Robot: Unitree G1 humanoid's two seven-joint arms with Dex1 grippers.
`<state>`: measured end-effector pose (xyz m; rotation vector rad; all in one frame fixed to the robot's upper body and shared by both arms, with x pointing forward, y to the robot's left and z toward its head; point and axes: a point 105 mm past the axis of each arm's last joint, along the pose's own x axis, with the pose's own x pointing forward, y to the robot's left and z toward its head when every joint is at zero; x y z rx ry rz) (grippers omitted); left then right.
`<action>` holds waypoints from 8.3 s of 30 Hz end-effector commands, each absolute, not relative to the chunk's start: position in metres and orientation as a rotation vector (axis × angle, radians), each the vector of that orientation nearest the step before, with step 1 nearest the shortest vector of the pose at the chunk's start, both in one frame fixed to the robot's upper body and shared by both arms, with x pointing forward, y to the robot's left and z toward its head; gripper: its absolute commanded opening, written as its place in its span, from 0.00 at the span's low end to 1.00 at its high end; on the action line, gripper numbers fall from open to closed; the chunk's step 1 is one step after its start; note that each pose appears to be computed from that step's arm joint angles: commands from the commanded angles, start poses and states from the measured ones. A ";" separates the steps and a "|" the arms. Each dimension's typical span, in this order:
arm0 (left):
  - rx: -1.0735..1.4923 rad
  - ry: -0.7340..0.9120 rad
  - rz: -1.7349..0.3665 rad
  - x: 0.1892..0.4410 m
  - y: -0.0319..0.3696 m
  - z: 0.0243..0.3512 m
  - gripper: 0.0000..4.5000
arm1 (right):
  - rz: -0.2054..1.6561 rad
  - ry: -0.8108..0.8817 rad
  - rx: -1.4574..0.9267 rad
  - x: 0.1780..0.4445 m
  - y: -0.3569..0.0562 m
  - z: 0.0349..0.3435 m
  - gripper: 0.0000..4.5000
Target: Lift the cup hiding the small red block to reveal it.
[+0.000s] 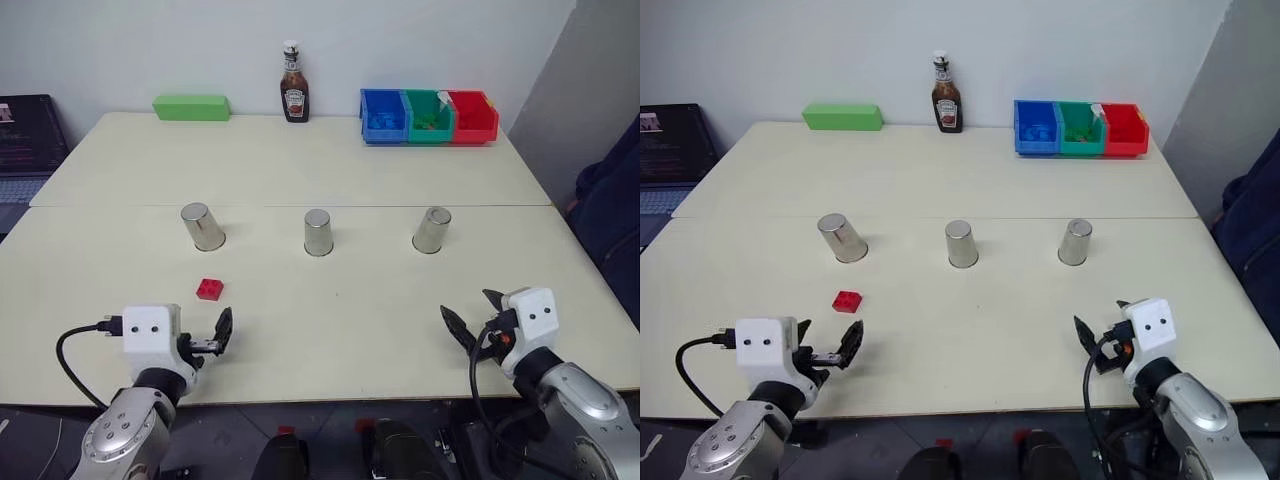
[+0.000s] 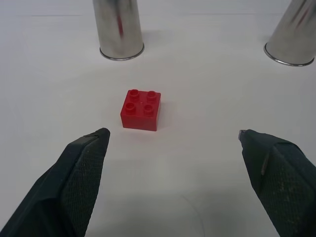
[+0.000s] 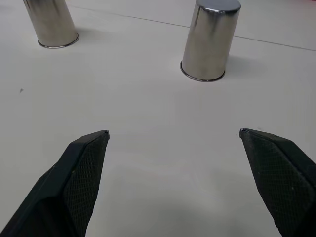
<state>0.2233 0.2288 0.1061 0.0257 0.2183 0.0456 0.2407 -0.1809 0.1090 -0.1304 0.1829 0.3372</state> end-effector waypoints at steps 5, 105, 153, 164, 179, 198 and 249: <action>0.056 0.159 0.076 0.222 0.233 0.119 0.99 | 0.332 0.138 -0.139 0.239 -0.186 0.118 1.00; 0.132 0.171 0.110 0.223 0.243 0.115 0.99 | 0.287 0.096 -0.133 0.246 -0.190 0.120 1.00; 0.109 0.129 -0.445 0.237 0.227 0.152 0.99 | 0.826 0.021 -0.124 0.293 -0.100 0.133 1.00; 0.169 0.086 -0.514 0.235 0.225 0.163 0.99 | 0.882 0.000 -0.165 0.357 -0.032 0.117 1.00; 0.172 0.068 -0.464 0.241 0.224 0.158 0.99 | 0.888 -0.007 -0.098 0.394 0.014 0.121 1.00; 0.174 0.061 -0.449 0.244 0.224 0.157 1.00 | 0.866 -0.043 -0.076 0.409 0.038 0.131 0.96; 0.152 0.074 -0.490 0.248 0.213 0.145 1.00 | 0.646 0.061 -0.104 0.373 -0.047 0.109 0.77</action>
